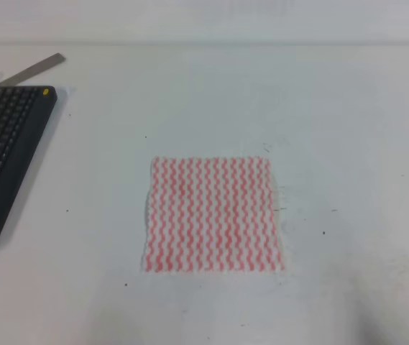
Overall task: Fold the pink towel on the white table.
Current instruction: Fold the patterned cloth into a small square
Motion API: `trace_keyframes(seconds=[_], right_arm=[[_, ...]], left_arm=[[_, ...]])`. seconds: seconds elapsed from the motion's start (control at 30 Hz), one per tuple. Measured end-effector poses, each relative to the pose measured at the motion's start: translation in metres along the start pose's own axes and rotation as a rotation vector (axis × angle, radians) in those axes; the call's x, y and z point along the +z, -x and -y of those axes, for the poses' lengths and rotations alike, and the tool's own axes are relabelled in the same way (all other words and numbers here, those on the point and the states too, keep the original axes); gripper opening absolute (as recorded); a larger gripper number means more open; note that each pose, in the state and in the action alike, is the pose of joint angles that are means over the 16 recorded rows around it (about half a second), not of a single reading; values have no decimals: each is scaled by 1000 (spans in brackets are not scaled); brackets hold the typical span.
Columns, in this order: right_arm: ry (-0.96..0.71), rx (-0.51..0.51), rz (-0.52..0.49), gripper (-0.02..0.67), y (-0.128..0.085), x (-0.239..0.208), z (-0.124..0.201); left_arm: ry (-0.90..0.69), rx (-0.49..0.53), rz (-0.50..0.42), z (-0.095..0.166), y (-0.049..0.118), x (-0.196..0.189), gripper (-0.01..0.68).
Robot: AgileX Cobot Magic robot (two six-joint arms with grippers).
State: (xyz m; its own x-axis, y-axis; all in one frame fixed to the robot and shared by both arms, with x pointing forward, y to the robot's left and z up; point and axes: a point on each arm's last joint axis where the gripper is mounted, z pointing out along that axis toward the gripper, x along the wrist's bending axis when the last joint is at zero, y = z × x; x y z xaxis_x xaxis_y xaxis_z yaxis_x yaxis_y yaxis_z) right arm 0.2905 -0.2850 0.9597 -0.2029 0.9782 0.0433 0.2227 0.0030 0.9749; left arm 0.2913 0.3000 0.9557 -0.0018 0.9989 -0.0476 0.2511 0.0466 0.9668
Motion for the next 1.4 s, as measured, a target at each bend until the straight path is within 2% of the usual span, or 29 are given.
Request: trace_keyframes(seconds=[1.4], right_arm=[[1, 0, 0, -19, 0, 0, 1]], left_arm=[[21, 1, 0, 0, 0, 0, -2]])
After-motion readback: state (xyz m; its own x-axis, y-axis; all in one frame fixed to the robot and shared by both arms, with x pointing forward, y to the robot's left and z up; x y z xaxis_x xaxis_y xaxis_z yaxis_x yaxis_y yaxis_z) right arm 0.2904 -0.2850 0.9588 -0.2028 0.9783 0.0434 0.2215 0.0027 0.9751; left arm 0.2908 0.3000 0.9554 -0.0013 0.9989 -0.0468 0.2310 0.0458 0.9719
